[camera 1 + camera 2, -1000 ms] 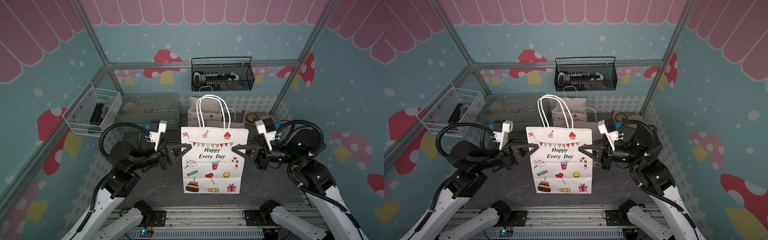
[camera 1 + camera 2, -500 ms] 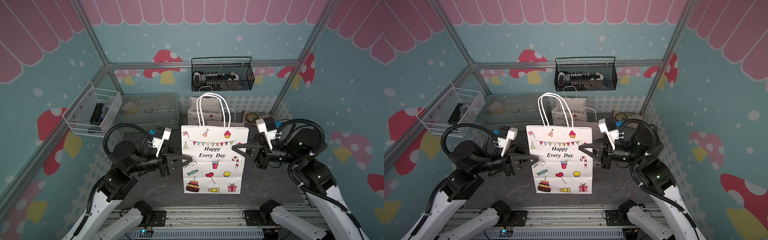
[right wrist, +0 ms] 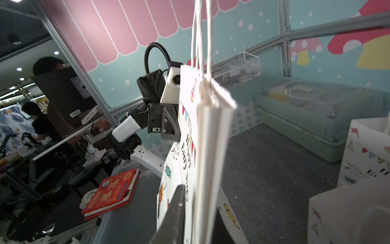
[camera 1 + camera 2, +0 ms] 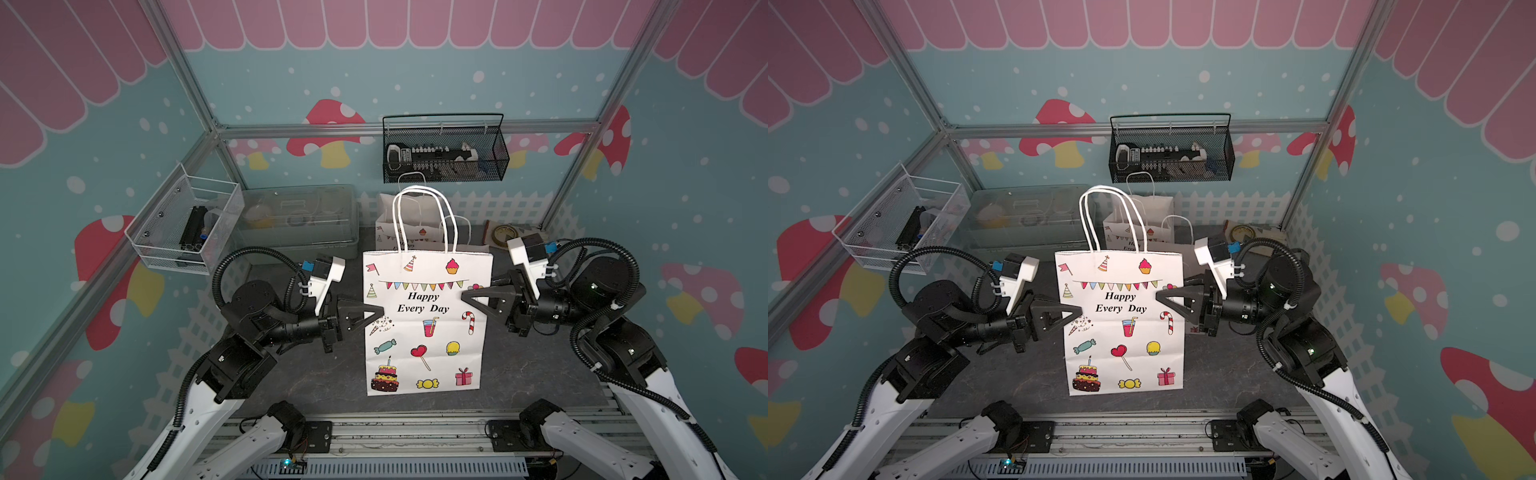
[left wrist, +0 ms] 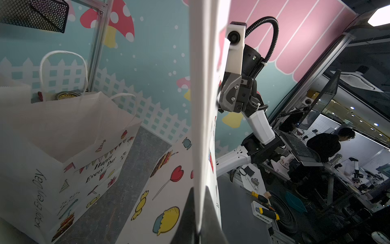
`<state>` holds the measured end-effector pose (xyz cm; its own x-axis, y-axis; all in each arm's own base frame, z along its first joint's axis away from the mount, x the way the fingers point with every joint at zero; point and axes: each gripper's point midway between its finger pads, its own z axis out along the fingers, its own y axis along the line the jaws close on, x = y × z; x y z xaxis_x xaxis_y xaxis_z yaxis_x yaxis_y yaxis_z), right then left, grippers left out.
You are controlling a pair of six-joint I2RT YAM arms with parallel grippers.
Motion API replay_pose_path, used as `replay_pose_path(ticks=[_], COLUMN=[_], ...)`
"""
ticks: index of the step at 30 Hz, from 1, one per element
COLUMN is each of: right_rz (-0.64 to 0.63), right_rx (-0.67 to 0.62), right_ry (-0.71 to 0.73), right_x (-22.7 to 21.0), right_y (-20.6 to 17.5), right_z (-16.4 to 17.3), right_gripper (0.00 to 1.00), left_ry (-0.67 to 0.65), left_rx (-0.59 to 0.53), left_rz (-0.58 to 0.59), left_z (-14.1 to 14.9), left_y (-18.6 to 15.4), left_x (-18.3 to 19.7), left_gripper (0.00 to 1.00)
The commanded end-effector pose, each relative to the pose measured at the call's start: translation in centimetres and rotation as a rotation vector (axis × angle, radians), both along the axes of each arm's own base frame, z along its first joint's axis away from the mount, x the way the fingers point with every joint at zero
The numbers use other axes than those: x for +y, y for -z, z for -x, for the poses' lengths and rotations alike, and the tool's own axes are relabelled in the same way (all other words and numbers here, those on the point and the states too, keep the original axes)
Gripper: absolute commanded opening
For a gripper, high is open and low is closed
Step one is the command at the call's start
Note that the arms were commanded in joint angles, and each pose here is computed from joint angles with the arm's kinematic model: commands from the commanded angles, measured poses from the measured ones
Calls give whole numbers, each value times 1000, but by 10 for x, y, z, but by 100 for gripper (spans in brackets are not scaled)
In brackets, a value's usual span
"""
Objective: Put away the paper bag
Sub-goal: Press the paper bag.
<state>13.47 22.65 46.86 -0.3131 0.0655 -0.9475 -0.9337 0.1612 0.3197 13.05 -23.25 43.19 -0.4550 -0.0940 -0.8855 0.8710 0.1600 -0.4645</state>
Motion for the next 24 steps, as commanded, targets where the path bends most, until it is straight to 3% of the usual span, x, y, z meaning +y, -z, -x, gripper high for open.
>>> replay_pose_path(ticks=[1, 3, 6, 20, 22, 24], right_rz=[29, 34, 43, 51, 47, 41], right_rx=[4, 18, 33, 1, -8, -20], right_ry=[6, -6, -18, 18, 33, 50], right_x=[1, 2, 4, -1, -2, -4], right_y=[15, 22, 31, 31, 29, 24], right_z=[-2, -2, -1, -2, -2, -3], right_gripper=[43, 52, 54, 6, 1, 0], left_ry=[-45, -54, -57, -43, -29, -1], left_rx=[-5, -3, 0, 9, 16, 27], left_rz=[-6, -4, -1, 5, 0, -7], left_z=[-7, -10, -12, -13, -13, -11], left_y=[-1, -1, -1, 0, 3, 7], left_x=[2, 1, 0, -3, -4, -7], left_gripper=[0, 0, 0, 0, 9, 25])
